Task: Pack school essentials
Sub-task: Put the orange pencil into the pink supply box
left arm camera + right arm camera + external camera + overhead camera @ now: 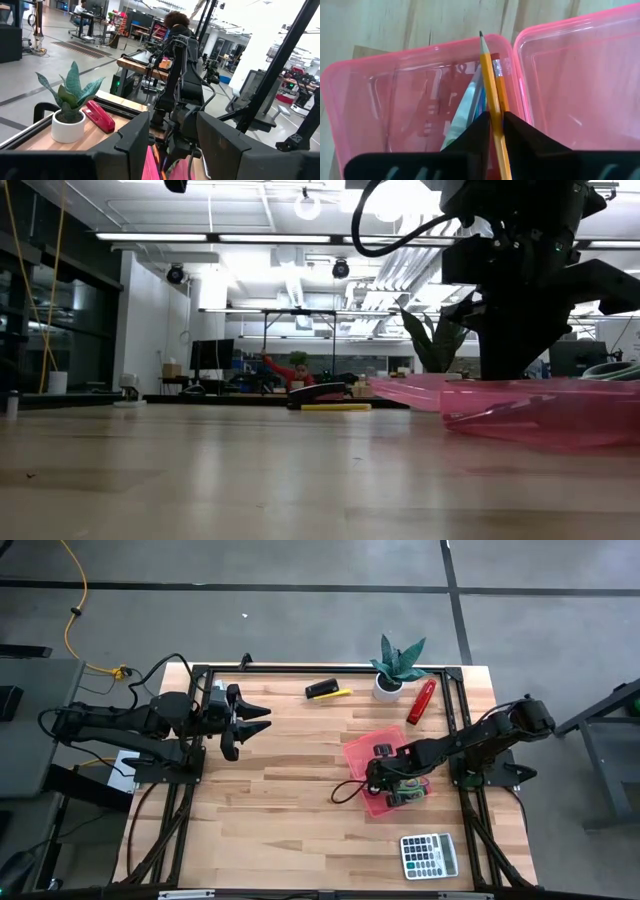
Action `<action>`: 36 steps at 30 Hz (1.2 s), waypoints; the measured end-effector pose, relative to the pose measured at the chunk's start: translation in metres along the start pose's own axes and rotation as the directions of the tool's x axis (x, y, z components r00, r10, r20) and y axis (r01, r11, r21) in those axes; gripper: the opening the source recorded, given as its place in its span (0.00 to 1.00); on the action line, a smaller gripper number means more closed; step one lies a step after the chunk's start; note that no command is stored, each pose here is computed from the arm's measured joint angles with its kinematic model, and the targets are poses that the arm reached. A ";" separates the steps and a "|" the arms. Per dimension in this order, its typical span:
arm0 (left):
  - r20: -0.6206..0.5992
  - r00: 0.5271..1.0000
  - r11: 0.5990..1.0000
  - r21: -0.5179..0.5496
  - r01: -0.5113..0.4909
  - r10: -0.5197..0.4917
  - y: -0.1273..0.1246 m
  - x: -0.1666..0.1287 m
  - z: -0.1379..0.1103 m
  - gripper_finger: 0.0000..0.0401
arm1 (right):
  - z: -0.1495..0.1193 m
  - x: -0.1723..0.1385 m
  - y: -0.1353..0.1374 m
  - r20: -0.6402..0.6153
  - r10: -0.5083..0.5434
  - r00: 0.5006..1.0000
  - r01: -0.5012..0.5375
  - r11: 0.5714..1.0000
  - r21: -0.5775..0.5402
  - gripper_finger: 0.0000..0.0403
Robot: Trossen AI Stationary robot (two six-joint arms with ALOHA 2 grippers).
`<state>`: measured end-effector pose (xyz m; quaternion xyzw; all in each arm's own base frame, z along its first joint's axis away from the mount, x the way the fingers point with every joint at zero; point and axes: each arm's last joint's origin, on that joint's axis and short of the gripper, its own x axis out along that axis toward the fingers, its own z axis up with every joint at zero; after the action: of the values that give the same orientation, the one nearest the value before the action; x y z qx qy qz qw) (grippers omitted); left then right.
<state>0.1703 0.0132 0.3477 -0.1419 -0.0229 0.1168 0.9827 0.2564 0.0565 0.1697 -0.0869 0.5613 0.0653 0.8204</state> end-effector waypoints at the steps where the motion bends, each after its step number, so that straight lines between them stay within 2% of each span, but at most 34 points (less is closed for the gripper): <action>1: 0.000 1.000 1.000 0.000 0.000 0.000 0.000 0.000 0.000 0.38 | 0.000 0.000 0.000 0.000 0.001 1.000 -0.001 1.000 0.000 0.11; 5: 0.000 1.000 1.000 0.000 0.000 0.000 0.000 0.000 0.000 0.38 | 0.000 0.000 0.000 0.001 0.011 1.000 -0.011 1.000 0.000 0.10; 13: 0.000 1.000 1.000 0.000 0.001 -0.001 0.000 0.000 0.000 0.38 | 0.000 0.000 0.002 -0.003 0.071 0.997 -0.071 0.997 0.000 0.16; 20: 0.000 1.000 1.000 0.000 0.001 -0.001 0.000 0.000 0.000 0.38 | 0.000 -0.002 0.001 0.010 0.057 0.998 -0.057 0.998 0.000 0.02; 24: 0.000 1.000 1.000 0.000 0.001 -0.001 0.000 0.000 0.000 0.38 | -0.001 -0.010 0.001 0.019 0.063 0.998 -0.063 0.998 -0.007 0.03; 31: 0.000 1.000 1.000 0.000 0.001 -0.001 0.000 0.000 0.000 0.38 | -0.007 -0.019 0.003 -0.006 0.070 0.998 -0.070 0.989 -0.132 0.01; 36: -0.003 1.000 1.000 0.000 0.008 -0.008 0.000 0.000 0.000 0.38 | -0.008 -0.019 0.006 -0.017 0.081 0.997 -0.082 0.961 -0.262 0.01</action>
<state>0.1704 0.0130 0.3477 -0.1418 -0.0222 0.1126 0.9832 0.2411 0.0606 0.1846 -0.1720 0.5531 0.1726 0.7967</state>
